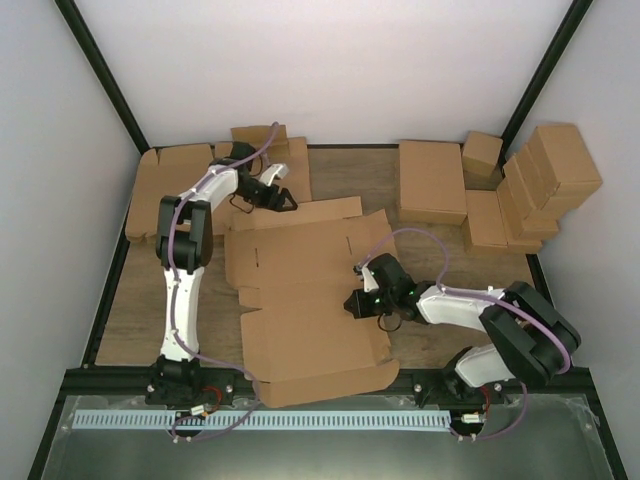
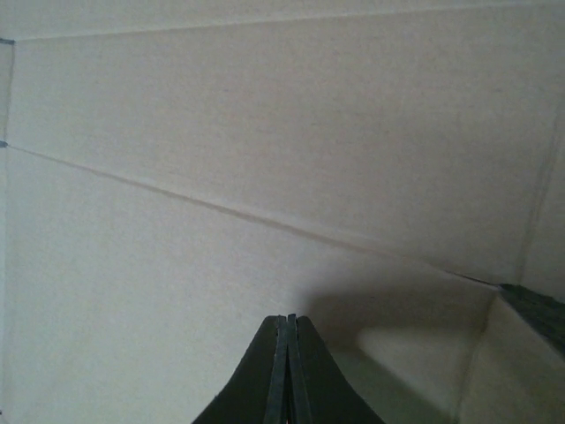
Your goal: Fold the paper box
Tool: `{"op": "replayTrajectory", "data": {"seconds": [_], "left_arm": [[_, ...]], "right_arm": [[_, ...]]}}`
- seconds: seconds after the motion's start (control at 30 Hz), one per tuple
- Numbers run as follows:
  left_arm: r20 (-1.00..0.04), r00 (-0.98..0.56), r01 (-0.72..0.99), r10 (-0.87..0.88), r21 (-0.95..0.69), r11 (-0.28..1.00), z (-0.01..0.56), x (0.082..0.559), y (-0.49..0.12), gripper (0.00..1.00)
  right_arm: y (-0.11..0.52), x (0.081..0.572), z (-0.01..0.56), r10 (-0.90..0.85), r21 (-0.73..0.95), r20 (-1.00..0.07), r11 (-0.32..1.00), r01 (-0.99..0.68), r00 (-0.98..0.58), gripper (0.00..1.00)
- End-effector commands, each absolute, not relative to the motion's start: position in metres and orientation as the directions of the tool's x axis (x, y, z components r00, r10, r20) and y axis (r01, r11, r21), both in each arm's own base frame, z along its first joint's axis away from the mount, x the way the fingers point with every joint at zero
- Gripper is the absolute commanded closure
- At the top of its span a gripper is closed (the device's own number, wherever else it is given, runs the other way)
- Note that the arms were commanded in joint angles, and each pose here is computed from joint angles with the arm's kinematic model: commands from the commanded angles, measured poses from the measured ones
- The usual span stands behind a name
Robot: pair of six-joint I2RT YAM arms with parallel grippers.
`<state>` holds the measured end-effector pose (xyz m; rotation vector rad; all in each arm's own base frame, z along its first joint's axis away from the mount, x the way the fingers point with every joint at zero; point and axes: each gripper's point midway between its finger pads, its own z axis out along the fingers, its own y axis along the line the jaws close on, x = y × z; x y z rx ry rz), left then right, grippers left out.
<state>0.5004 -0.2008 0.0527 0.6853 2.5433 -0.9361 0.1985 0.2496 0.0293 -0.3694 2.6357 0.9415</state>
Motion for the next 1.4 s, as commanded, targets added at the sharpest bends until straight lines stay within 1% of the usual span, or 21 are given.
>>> {"op": "replayTrajectory", "data": {"seconds": [0.0, 0.07, 0.17, 0.3, 0.4, 0.47, 0.67, 0.73, 0.83, 0.9, 1.03, 1.13, 1.23, 1.27, 1.3, 1.37], "left_arm": [[-0.449, -0.822, 0.568, 0.350, -0.594, 0.570, 0.062, 0.472, -0.221, 0.25], [-0.456, -0.815, 0.578, 0.359, -0.587, 0.567, 0.066, 0.467, -0.224, 0.26], [-0.447, -0.816, 0.576, 0.366, -0.580, 0.576, 0.068, 0.460, -0.225, 0.31], [-0.476, -0.805, 0.587, 0.354, -0.548, 0.596, 0.081, 0.453, -0.221, 0.39], [-0.493, -0.802, 0.580, 0.338, -0.509, 0.635, 0.090, 0.449, -0.215, 0.48], [-0.498, -0.800, 0.578, 0.335, -0.487, 0.655, 0.094, 0.445, -0.214, 0.55], [-0.517, -0.768, 0.587, 0.377, -0.335, 0.737, 0.101, 0.438, -0.216, 0.88], [-0.536, -0.748, 0.598, 0.391, -0.290, 0.747, 0.108, 0.435, -0.221, 0.96], [-0.581, -0.705, 0.615, 0.408, -0.213, 0.759, 0.127, 0.430, -0.228, 0.96], [-0.601, -0.675, 0.624, 0.428, -0.155, 0.766, 0.137, 0.425, -0.234, 0.96], [-0.630, -0.623, 0.626, 0.464, -0.045, 0.779, 0.151, 0.408, -0.241, 0.96], [-0.653, -0.583, 0.619, 0.483, 0.028, 0.785, 0.159, 0.395, -0.244, 0.96], [-0.676, -0.545, 0.629, 0.496, 0.062, 0.775, 0.163, 0.378, -0.253, 0.96], [-0.683, -0.538, 0.629, 0.494, 0.065, 0.774, 0.164, 0.373, -0.256, 0.96], [-0.685, -0.535, 0.629, 0.493, 0.066, 0.775, 0.164, 0.370, -0.257, 0.96], [-0.687, -0.534, 0.627, 0.493, 0.070, 0.776, 0.163, 0.365, -0.260, 0.96]], "right_arm": [[0.255, 0.200, 0.026, -0.136, 0.573, -0.372, 0.744, -0.343, -0.918, 0.99], [0.255, 0.201, 0.025, -0.138, 0.571, -0.370, 0.747, -0.342, -0.919, 0.99], [0.252, 0.201, 0.022, -0.135, 0.557, -0.368, 0.760, -0.334, -0.920, 0.99], [0.250, 0.202, 0.020, -0.133, 0.549, -0.370, 0.767, -0.332, -0.920, 0.99], [0.250, 0.202, 0.021, -0.134, 0.549, -0.372, 0.766, -0.334, -0.919, 0.99], [0.251, 0.203, 0.021, -0.134, 0.549, -0.374, 0.766, -0.335, -0.918, 0.99], [0.252, 0.208, 0.025, -0.133, 0.539, -0.383, 0.771, -0.339, -0.914, 0.99], [0.252, 0.211, 0.029, -0.128, 0.531, -0.396, 0.776, -0.340, -0.909, 0.99], [0.249, 0.220, 0.044, -0.083, 0.519, -0.434, 0.791, -0.324, -0.897, 0.99], [0.246, 0.227, 0.061, -0.030, 0.525, -0.479, 0.792, -0.313, -0.877, 0.99], [0.244, 0.240, 0.100, 0.064, 0.550, -0.555, 0.776, -0.309, -0.829, 0.93], [0.248, 0.248, 0.127, 0.118, 0.579, -0.570, 0.760, -0.296, -0.813, 0.88], [0.251, 0.255, 0.158, 0.192, 0.623, -0.578, 0.731, -0.277, -0.793, 0.84], [0.251, 0.257, 0.167, 0.221, 0.642, -0.582, 0.715, -0.276, -0.783, 0.78], [0.251, 0.260, 0.176, 0.257, 0.662, -0.585, 0.700, -0.269, -0.770, 0.67], [0.250, 0.264, 0.186, 0.312, 0.690, -0.581, 0.679, -0.251, -0.752, 0.53]]}}
